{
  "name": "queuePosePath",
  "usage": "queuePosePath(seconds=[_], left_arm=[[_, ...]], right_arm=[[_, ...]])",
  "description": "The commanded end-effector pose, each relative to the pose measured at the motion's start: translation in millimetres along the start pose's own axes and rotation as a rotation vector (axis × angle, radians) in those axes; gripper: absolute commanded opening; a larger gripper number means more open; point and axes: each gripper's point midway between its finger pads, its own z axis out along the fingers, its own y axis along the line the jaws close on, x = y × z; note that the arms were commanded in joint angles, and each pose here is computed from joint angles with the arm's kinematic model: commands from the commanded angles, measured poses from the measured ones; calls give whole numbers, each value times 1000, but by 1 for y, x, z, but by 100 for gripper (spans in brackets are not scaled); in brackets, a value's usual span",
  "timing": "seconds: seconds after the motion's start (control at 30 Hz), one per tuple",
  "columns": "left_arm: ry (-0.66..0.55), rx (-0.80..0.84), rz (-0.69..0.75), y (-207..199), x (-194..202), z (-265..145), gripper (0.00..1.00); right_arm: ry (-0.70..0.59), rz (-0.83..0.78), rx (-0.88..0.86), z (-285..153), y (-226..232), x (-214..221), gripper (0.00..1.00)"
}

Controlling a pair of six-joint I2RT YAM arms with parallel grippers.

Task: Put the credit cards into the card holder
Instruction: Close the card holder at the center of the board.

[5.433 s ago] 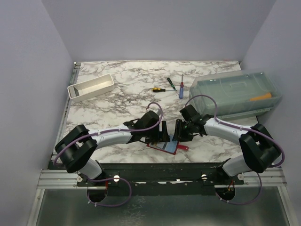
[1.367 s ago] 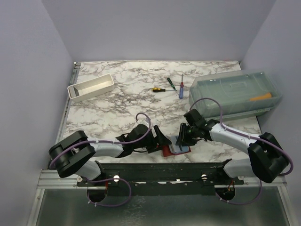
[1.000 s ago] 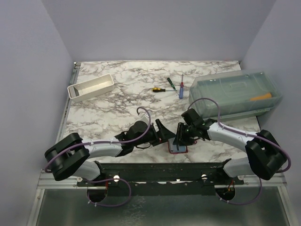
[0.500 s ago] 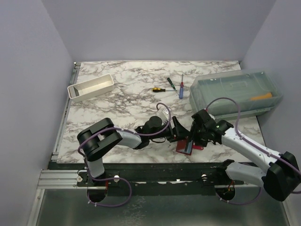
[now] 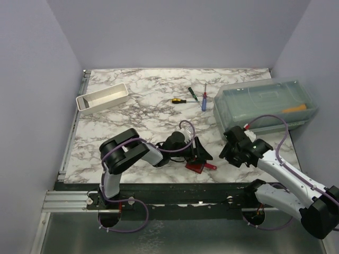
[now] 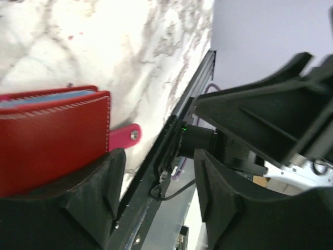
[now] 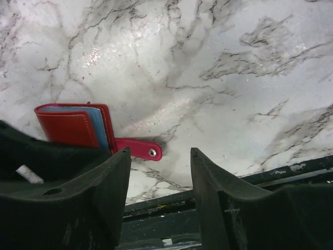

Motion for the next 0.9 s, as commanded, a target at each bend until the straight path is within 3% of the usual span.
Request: queuePosePath(seconds=[0.0, 0.23, 0.43, 0.6, 0.73, 0.87], left_arm=[[126, -25, -61, 26, 18, 11, 56], [28, -78, -93, 48, -1, -20, 54], [-46, -226, -120, 97, -4, -68, 54], [-107, -295, -147, 120, -5, -93, 54], [-187, -291, -131, 110, -19, -103, 55], [-148, -192, -108, 74, -27, -94, 67]], right_arm=[[10, -48, -78, 5, 15, 2, 51], [57, -229, -151, 12, 41, 13, 49], [85, -357, -158, 18, 72, 34, 55], [156, -393, -266, 24, 112, 46, 58], [189, -406, -288, 31, 124, 52, 56], [240, -392, -326, 33, 128, 63, 50]])
